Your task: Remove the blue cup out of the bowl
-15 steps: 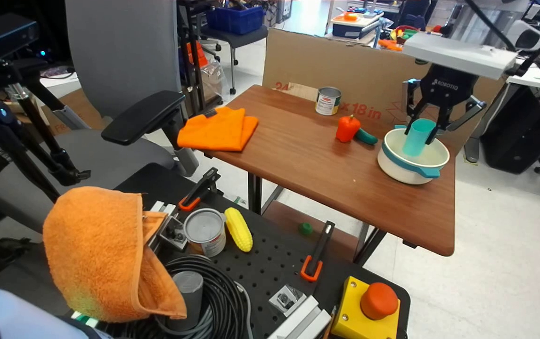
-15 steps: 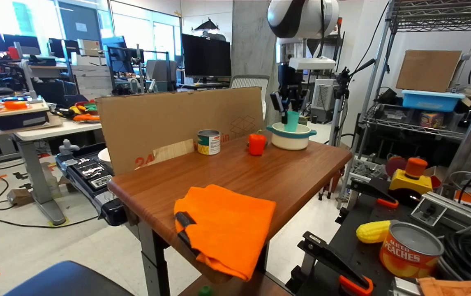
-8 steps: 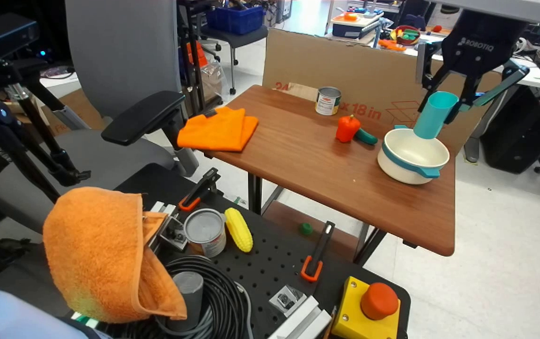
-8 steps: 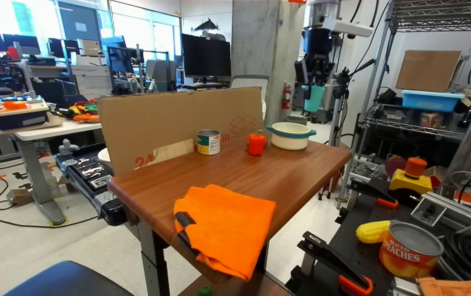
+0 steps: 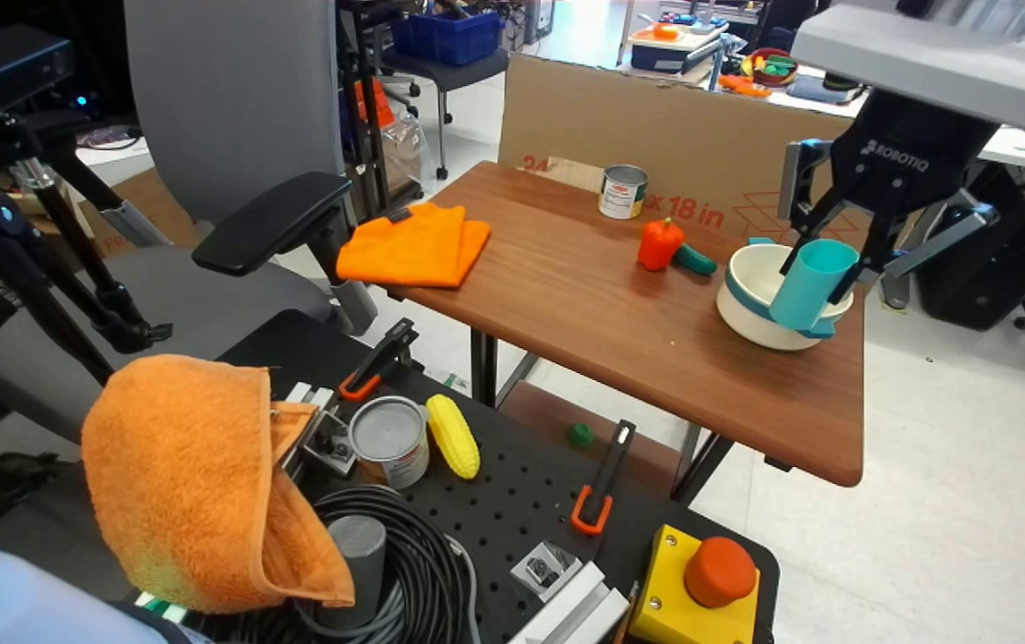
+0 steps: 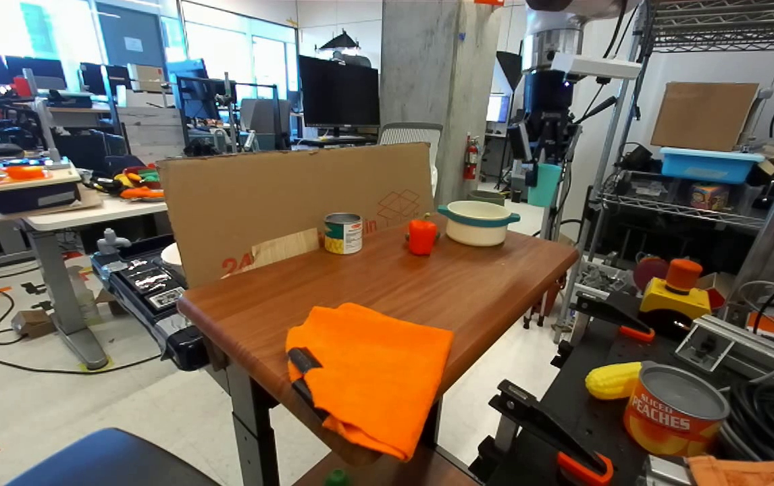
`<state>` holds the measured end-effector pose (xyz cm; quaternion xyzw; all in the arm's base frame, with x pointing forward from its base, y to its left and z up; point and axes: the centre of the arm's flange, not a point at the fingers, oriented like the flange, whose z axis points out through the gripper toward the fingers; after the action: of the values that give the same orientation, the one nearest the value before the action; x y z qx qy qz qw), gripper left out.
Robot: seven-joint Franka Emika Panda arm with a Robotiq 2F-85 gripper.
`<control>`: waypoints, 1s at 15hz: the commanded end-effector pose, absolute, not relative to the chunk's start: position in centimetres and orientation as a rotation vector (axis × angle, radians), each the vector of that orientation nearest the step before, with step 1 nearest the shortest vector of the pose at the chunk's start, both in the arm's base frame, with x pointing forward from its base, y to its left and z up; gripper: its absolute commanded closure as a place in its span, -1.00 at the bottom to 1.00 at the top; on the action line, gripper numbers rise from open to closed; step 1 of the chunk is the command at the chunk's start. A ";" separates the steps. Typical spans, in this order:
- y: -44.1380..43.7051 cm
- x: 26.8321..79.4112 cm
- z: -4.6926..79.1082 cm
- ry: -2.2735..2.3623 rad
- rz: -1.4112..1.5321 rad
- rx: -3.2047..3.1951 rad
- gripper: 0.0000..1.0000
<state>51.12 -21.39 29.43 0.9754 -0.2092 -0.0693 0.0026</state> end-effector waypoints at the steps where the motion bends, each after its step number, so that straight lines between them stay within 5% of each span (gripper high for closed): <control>1: -21.8 50.9 25.7 -0.730 -0.217 2.998 0.66; 12: -23.9 51.0 19.1 -0.802 -0.253 2.979 0.66; 13: -23.9 50.9 19.3 -0.791 -0.249 2.980 -0.34; 15: -23.7 50.6 20.0 -0.765 -0.241 2.986 -0.49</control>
<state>50.69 -23.35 20.05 0.9631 -0.2549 -0.0844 0.0210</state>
